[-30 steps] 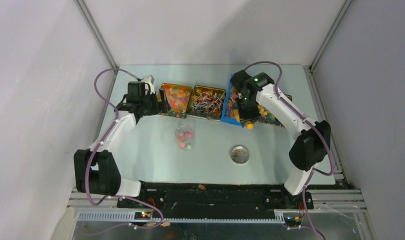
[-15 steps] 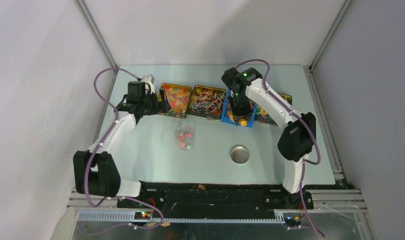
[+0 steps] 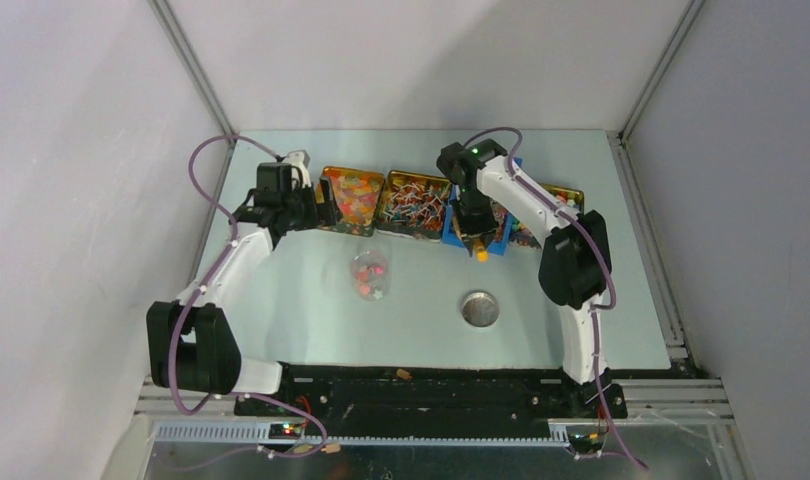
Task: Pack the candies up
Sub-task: Scoop the fake candies from the storage box.
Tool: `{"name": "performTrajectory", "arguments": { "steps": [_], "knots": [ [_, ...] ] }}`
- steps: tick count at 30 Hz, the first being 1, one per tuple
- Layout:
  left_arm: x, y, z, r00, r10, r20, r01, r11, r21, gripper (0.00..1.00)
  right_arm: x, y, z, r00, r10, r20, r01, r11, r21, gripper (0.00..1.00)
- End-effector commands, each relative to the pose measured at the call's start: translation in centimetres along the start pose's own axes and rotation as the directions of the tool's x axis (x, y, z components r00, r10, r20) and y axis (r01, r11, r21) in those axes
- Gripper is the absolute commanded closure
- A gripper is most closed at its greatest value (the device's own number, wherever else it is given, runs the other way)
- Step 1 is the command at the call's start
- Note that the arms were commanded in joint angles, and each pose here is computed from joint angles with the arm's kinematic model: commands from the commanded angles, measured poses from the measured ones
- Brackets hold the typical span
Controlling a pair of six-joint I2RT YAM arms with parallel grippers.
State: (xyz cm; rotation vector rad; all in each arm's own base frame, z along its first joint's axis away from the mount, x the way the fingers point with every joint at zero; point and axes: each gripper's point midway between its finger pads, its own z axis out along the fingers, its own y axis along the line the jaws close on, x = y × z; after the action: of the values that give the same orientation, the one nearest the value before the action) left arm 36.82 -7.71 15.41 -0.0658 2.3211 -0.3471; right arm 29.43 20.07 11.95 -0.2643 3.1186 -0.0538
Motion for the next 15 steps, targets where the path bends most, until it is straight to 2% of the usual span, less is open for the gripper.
{"name": "performTrajectory", "arguments": {
  "steps": [1,10,15],
  "knots": [
    [-1.6,-0.3,-0.7,0.998,0.037,0.056,-0.037,0.999,0.002,0.06,-2.4,-0.3,0.2,0.998,0.003,0.069,-0.003,1.0,0.012,1.0],
    [-1.5,-0.3,-0.6,0.998,0.041,0.053,-0.041,0.999,0.0,0.06,-4.8,-1.9,0.7,0.967,0.084,0.242,-0.094,0.995,0.031,1.0],
    [-1.4,-0.4,-0.5,0.998,0.042,0.05,-0.042,0.999,0.0,0.06,-4.6,-2.2,0.5,0.957,0.105,0.272,-0.112,0.994,0.014,1.0]
  ]
}}
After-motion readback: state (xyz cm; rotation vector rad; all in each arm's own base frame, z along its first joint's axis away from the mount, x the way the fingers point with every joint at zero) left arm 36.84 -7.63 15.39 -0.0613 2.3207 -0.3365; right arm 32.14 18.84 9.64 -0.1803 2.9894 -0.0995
